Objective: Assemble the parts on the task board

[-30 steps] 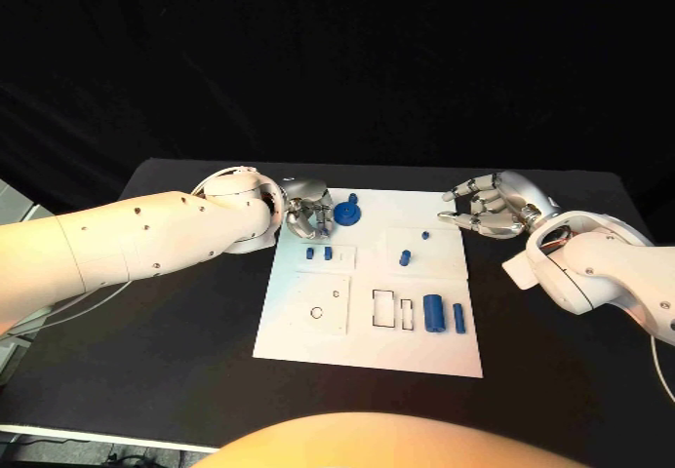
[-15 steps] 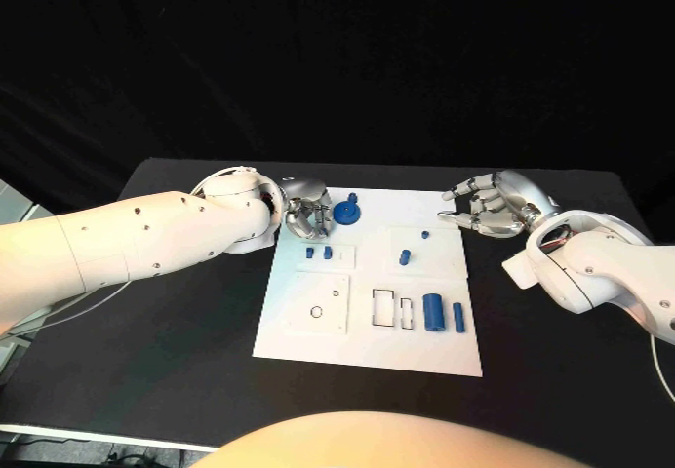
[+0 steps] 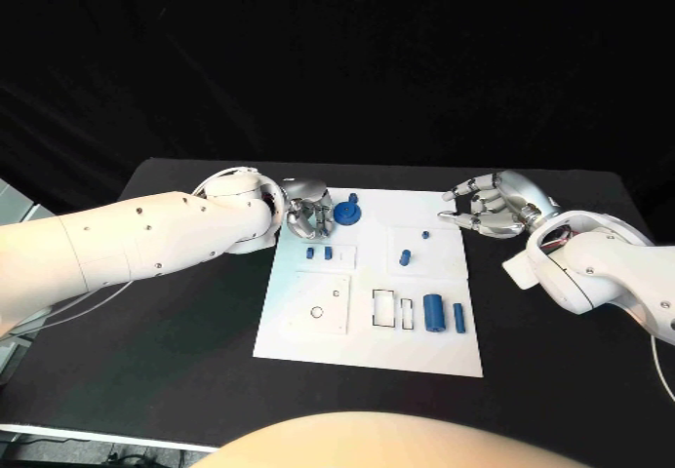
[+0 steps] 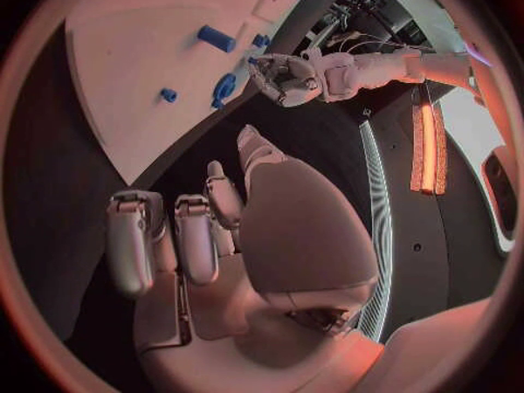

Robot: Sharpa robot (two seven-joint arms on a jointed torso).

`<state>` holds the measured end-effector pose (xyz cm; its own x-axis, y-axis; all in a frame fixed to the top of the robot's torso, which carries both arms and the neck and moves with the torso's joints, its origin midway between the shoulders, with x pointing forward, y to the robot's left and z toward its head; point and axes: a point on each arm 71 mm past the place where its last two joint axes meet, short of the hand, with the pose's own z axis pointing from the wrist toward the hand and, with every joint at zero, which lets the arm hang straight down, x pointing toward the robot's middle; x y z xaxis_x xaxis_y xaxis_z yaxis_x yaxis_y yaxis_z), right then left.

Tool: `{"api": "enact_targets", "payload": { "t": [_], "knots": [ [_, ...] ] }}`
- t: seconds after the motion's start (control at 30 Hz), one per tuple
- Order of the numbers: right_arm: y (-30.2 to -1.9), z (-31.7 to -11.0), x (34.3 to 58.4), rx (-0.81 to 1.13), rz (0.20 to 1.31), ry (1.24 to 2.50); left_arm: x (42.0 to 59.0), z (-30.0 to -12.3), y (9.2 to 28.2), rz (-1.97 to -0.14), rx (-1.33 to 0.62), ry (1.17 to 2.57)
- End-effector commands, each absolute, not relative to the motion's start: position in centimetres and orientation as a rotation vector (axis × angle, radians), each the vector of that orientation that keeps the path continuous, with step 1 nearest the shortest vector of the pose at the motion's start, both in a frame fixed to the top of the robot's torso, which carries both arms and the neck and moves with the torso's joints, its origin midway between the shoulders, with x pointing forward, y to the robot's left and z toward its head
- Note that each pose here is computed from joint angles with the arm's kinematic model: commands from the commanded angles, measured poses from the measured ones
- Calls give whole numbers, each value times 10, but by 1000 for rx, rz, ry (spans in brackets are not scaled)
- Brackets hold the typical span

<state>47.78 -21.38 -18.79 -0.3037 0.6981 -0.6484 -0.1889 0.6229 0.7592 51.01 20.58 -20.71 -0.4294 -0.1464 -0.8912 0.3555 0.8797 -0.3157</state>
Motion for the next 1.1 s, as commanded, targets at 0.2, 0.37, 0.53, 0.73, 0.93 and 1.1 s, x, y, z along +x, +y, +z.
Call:
{"api": "enact_targets", "payload": {
  "t": [0.2,0.37,0.53,0.73,0.93,1.1],
  "knots": [
    [-212,-188,477,404,943,1663,507,-215,202,-582,172,1965],
    [-213,-188,477,404,943,1664,507,-216,203,-578,170,1968],
    [-213,-188,477,404,942,1665,507,-215,204,-580,164,1964],
    [-213,-188,477,404,942,1665,507,-215,204,-585,161,1958],
    [-213,-188,477,404,942,1665,507,-215,206,-590,152,1951],
    [-213,-188,477,404,942,1666,508,-214,207,-592,141,1947]
  ]
}}
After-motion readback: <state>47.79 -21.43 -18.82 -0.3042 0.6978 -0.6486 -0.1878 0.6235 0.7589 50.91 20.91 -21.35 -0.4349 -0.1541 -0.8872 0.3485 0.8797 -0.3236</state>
